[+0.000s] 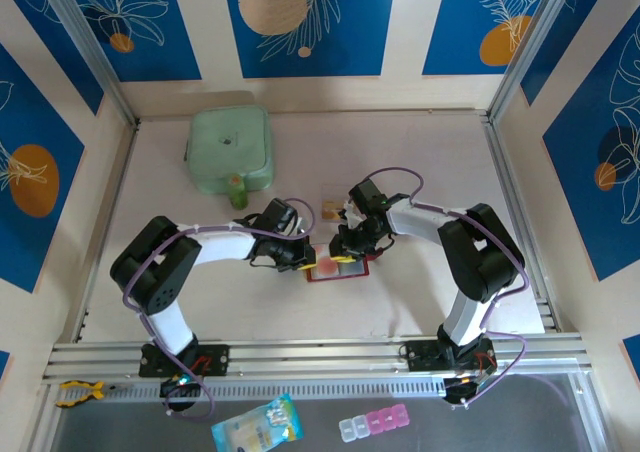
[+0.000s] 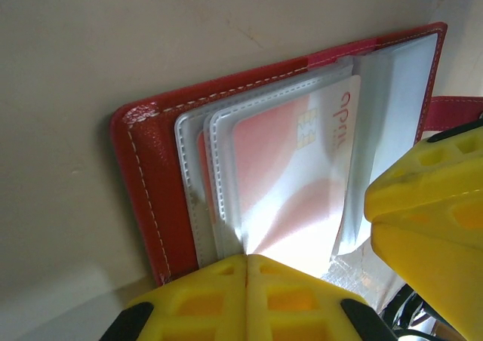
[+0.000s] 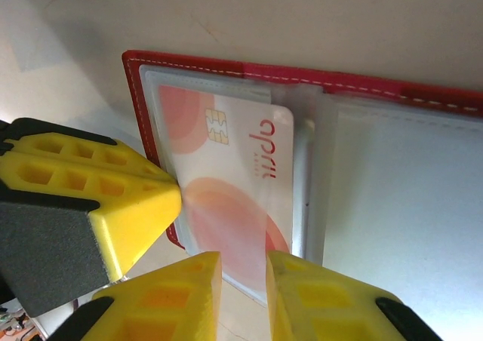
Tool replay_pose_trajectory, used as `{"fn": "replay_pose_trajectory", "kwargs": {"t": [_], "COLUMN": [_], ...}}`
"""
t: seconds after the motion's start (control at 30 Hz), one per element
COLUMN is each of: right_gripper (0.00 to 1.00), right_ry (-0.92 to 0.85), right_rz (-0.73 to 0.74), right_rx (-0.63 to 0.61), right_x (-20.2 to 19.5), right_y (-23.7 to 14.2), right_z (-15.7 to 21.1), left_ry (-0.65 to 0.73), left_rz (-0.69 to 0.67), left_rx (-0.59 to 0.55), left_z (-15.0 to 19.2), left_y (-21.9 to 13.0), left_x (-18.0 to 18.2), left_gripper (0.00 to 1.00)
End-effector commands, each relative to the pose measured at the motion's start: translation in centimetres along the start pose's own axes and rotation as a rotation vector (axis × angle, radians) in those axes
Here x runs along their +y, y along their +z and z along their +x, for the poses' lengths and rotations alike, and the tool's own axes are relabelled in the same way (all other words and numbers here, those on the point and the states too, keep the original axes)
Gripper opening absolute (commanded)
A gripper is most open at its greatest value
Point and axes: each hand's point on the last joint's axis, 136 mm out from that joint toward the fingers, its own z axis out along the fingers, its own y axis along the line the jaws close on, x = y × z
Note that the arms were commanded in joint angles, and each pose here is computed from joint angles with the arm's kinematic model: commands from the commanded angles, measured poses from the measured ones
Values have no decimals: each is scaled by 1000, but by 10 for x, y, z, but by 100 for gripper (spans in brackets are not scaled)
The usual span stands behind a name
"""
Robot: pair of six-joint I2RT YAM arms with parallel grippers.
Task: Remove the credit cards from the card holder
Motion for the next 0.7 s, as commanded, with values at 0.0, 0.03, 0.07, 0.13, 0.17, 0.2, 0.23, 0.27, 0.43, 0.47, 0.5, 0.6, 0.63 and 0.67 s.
{"fn": "replay_pose_trajectory", "kwargs": {"t": [0.0, 0.03, 0.07, 0.13, 0.17, 0.2, 0.23, 0.27, 0.43, 0.47, 0.5, 0.6, 0.63, 0.67], "right_gripper": [23, 23, 23, 23, 23, 23, 23, 23, 23, 23, 23, 23, 23, 23], "right_ry": [-24, -23, -22, -26, -26, -27, -30, -32, -55, -59, -61, -60, -61, -60], "right_rz": [-23, -24, -24, -29, -31, -31, -34, -36, -54, -56, -57, -55, -56, -50], "right_rx": [18, 18, 21, 25, 25, 28, 31, 35, 41, 43, 46, 51, 51, 53], "right_x": [6, 6, 5, 5, 5, 4, 4, 4, 8, 9, 9, 8, 8, 6], "right_y": [4, 5, 6, 9, 10, 11, 12, 14, 17, 17, 18, 20, 20, 20], "right_z": [-2, -2, -2, -3, -3, -3, -3, -3, -2, -1, -1, 0, 0, 0], "left_ry": [-11, -10, -10, -9, -9, -6, -9, -9, -8, -6, -7, -9, -8, -10], "left_rz": [-47, -48, -50, -51, -52, -52, -53, -53, -56, -56, -57, -61, -60, -62], "left_rx": [29, 28, 27, 29, 28, 28, 28, 28, 29, 28, 26, 30, 28, 27], "left_z": [7, 7, 7, 7, 7, 7, 6, 7, 6, 6, 5, 6, 5, 5], "left_y": [3, 2, 2, 2, 2, 2, 1, 1, 1, 1, 0, 0, 0, -1], "left_x": [13, 13, 13, 13, 13, 13, 13, 13, 14, 13, 13, 15, 15, 16], "left_gripper": [8, 8, 8, 8, 8, 8, 8, 8, 8, 8, 8, 8, 8, 8]}}
